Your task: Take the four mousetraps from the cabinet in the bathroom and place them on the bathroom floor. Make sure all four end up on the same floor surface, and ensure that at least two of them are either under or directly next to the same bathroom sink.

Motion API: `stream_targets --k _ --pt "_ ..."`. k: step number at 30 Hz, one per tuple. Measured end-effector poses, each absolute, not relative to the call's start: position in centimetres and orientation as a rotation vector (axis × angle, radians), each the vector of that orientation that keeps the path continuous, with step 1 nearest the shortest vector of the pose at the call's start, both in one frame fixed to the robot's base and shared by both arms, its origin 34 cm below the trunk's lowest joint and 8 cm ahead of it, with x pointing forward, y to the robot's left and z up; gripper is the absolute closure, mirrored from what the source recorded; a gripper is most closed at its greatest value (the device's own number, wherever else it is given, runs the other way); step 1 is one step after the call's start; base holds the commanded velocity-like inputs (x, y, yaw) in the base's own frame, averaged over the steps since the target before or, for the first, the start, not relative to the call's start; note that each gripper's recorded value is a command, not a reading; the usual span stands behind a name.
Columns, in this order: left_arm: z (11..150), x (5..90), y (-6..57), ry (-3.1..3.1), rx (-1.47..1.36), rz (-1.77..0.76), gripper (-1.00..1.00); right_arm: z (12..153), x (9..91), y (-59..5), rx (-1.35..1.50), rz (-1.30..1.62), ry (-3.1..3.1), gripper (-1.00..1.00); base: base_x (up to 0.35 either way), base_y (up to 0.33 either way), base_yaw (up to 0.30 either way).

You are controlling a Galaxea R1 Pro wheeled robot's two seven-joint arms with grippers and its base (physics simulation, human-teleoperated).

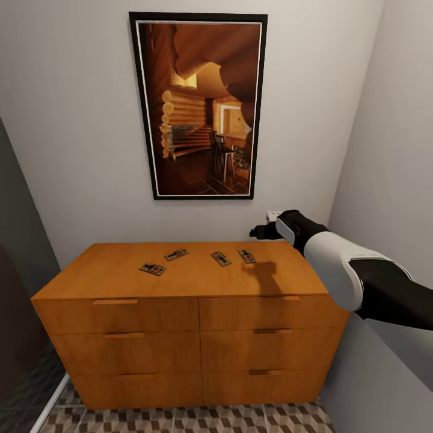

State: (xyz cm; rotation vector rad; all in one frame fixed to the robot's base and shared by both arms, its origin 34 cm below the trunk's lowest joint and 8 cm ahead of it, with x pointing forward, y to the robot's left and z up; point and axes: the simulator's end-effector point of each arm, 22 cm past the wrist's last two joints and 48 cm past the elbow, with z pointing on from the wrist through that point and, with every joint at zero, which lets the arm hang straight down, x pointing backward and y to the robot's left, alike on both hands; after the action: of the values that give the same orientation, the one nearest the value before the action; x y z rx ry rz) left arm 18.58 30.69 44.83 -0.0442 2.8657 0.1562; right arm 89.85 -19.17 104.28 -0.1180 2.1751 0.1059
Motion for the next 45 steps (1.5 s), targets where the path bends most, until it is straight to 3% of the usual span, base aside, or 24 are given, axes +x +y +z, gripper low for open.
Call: stream_targets --k 45 --pt "44.8 18.5 30.8 2.867 -0.044 0.158 -1.00 100.2 87.4 -19.5 -0.108 0.094 2.345 -1.00 0.000 0.000 0.000"
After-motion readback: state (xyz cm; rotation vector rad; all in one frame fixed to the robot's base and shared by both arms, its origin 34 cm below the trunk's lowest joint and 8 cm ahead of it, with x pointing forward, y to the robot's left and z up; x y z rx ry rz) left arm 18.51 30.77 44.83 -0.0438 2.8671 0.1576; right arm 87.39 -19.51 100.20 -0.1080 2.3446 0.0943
